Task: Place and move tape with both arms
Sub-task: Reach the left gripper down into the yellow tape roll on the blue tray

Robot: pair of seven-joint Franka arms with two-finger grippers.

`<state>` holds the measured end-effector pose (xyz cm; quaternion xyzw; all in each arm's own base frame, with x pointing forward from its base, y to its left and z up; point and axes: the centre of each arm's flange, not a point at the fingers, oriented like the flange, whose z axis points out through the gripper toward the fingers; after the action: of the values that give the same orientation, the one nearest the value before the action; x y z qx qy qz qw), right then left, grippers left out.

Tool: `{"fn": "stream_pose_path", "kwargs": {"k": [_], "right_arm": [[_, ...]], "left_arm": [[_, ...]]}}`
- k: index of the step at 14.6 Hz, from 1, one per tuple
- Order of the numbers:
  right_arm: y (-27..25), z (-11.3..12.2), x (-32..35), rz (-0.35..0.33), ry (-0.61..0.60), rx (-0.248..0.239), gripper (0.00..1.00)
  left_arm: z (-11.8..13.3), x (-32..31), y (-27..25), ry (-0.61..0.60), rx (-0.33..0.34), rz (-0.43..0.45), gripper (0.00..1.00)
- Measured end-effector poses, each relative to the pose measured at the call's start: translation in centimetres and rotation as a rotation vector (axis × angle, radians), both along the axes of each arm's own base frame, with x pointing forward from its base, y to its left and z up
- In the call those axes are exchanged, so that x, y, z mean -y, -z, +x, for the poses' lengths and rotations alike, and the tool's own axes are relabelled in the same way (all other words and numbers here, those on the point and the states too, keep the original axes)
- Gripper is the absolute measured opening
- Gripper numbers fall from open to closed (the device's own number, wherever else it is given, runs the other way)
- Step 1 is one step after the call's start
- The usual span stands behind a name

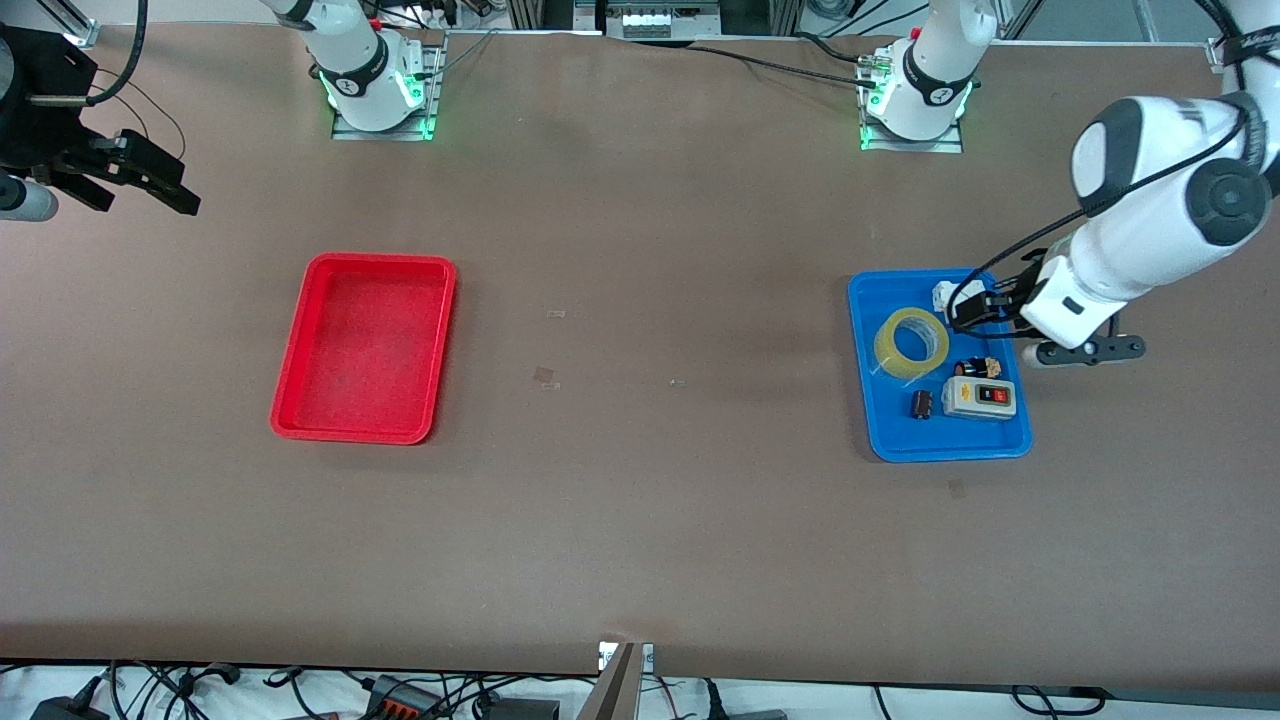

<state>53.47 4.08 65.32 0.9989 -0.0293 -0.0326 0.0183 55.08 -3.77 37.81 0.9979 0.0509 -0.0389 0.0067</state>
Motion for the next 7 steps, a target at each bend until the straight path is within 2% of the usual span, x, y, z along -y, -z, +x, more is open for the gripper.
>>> {"fn": "stream_pose_path", "kwargs": {"k": [3,7], "right_arm": [[0.0,0.0,0.0,0.0,0.0,0.0,0.99],[0.1,0.0,0.0,0.0,0.0,-0.002,0.99]], "left_arm": [[-2.0,-0.2,4.8,0.01,0.02,0.013,1.0],[-3.4,-0.4,8.7,0.029,-0.021,0.017,1.0]]}}
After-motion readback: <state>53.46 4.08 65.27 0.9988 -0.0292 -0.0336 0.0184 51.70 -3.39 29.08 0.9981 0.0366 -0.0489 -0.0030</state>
